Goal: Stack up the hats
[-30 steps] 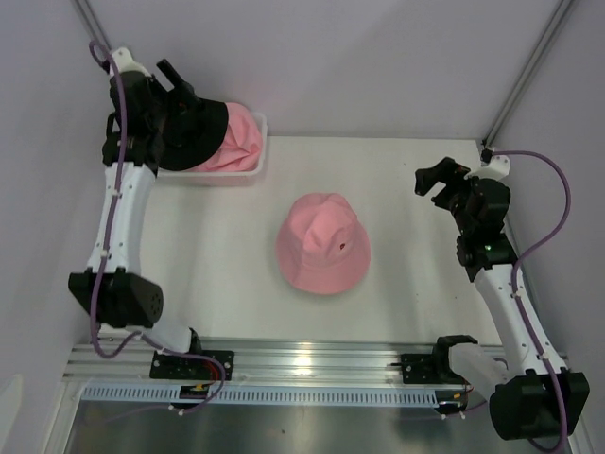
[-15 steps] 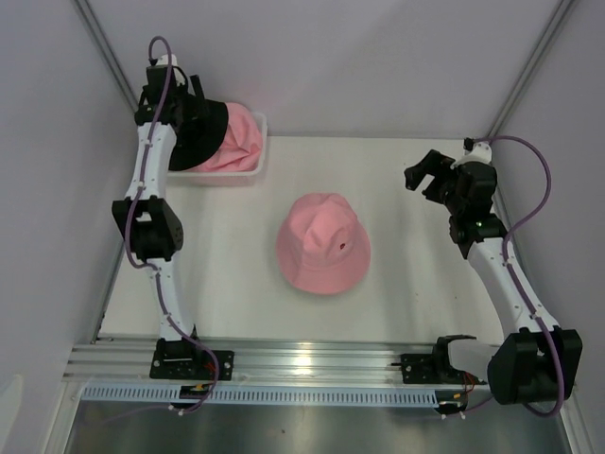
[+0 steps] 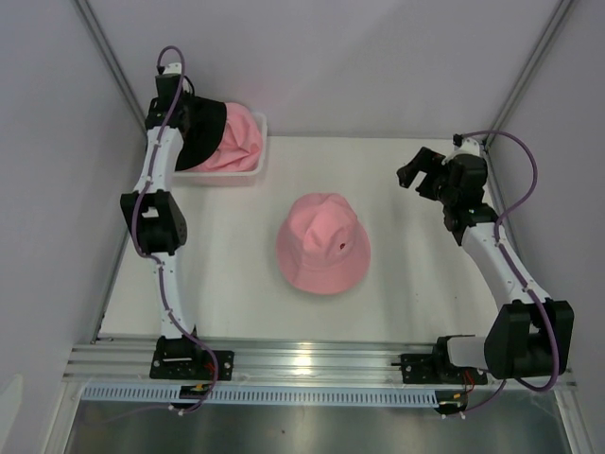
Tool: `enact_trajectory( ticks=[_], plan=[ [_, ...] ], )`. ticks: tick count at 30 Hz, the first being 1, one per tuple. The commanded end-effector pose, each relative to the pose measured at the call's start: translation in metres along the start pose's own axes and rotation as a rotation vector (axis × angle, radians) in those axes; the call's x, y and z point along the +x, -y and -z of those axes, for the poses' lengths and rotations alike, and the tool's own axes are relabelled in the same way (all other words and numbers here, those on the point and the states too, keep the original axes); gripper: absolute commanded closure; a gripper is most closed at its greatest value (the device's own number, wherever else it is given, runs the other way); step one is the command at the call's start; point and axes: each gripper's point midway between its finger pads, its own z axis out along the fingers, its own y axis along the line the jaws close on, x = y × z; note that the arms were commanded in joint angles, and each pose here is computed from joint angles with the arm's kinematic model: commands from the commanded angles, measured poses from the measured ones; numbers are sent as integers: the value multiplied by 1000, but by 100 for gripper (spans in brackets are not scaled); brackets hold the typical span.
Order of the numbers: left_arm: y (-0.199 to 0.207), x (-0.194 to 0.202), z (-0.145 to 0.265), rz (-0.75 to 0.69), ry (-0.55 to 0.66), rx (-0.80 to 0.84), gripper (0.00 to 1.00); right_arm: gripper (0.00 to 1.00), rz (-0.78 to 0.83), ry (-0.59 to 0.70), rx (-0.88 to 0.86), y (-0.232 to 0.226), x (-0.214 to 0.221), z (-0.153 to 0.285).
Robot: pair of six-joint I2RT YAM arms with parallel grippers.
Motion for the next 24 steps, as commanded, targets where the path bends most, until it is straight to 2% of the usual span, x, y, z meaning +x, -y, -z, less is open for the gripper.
enact_trajectory(
  ticks=[1,2,3,5,7,8,9,11,12,15,17,18,20,21,23,24],
  plan=[
    [-3,-43,14,2,124,-8,86,0,-1,85,-64,-21,-36,5],
    [-4,-51,23,18,136,-7,95,1,-4,90,-69,-23,-38,6],
    [-4,-56,30,23,139,-3,99,0,-12,92,-78,-26,-38,8],
    [0,-65,47,21,144,26,99,0,-13,102,-113,-34,-42,17],
    [4,-93,83,13,193,50,99,0,-1,136,-160,-46,-51,25],
    [9,-94,96,-9,182,78,99,1,4,138,-178,-50,-52,28],
    [11,-116,129,-14,227,104,99,1,10,139,-205,-56,-54,33],
    [32,-121,167,-57,219,207,99,1,16,164,-242,-66,-62,44],
    [38,-134,203,-71,252,267,99,1,14,173,-259,-69,-64,49],
    [92,-121,268,-197,233,498,99,1,-5,209,-313,-83,-74,67],
    [107,-119,311,-241,260,574,99,1,-43,233,-371,-96,-82,82],
    [127,-114,333,-270,272,633,99,1,-53,221,-424,-106,-81,89],
    [137,-102,364,-306,284,678,99,1,-95,243,-505,-120,-84,106],
    [157,-91,378,-327,286,750,99,1,-105,256,-543,-125,-85,113],
    [167,-80,411,-336,313,832,99,1,-157,239,-555,-123,-73,116],
    [183,-60,421,-355,287,897,99,1,-167,259,-563,-124,-75,126]
  ],
)
